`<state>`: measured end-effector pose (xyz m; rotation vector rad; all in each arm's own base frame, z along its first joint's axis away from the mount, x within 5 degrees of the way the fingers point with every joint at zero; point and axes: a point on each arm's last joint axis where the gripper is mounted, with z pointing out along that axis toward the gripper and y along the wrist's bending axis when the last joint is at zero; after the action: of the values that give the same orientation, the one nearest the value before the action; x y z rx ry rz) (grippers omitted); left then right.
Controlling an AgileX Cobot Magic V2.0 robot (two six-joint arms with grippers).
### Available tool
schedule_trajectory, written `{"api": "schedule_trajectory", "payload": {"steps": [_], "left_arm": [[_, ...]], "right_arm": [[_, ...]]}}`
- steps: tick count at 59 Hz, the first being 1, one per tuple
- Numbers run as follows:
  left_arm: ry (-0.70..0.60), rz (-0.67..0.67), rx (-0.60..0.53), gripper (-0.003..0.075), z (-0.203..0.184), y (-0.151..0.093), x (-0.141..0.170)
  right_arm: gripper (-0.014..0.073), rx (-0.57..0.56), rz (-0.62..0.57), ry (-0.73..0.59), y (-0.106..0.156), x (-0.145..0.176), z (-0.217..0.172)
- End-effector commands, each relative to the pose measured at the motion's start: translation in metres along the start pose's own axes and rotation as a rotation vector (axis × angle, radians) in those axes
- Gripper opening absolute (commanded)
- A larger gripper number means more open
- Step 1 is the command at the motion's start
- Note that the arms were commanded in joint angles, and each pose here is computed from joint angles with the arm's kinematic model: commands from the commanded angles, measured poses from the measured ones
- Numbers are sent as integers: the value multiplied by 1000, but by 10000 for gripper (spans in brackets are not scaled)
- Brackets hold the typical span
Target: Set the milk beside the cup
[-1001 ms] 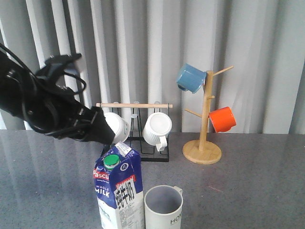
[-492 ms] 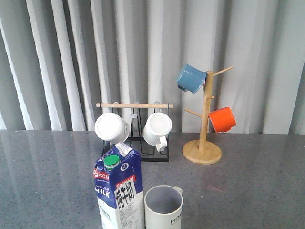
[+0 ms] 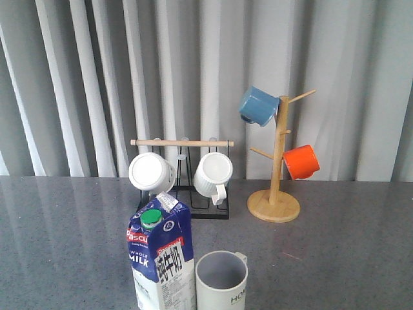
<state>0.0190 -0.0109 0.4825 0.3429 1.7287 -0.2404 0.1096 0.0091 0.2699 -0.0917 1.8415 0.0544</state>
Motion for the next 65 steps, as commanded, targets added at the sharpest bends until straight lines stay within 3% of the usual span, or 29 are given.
{"api": "schedule_trajectory", "payload": {"steps": [1, 19, 30, 37, 44, 56, 65], "left_arm": [[-49, -41, 5, -8, 8, 0, 8], [174, -50, 9, -7, 44, -1, 62], [168, -3, -41, -7, 55, 4, 71], [81, 13, -54, -7, 75, 6, 87], [-92, 74, -82, -7, 93, 7, 120], [-418, 175, -137, -7, 82, 3, 189], [-450, 113, -249, -7, 72, 7, 223]], "right_arm": [[-4, 21, -12, -92, -2, -15, -2], [-4, 21, -12, -94, -2, -15, -2], [-4, 21, -12, -92, -2, -15, -2], [-4, 21, -12, -92, -2, -15, -2], [-4, 21, -12, -92, -2, -15, -2], [-4, 21, -12, -92, -2, -15, -2], [-4, 21, -12, -92, -2, -15, -2]]}}
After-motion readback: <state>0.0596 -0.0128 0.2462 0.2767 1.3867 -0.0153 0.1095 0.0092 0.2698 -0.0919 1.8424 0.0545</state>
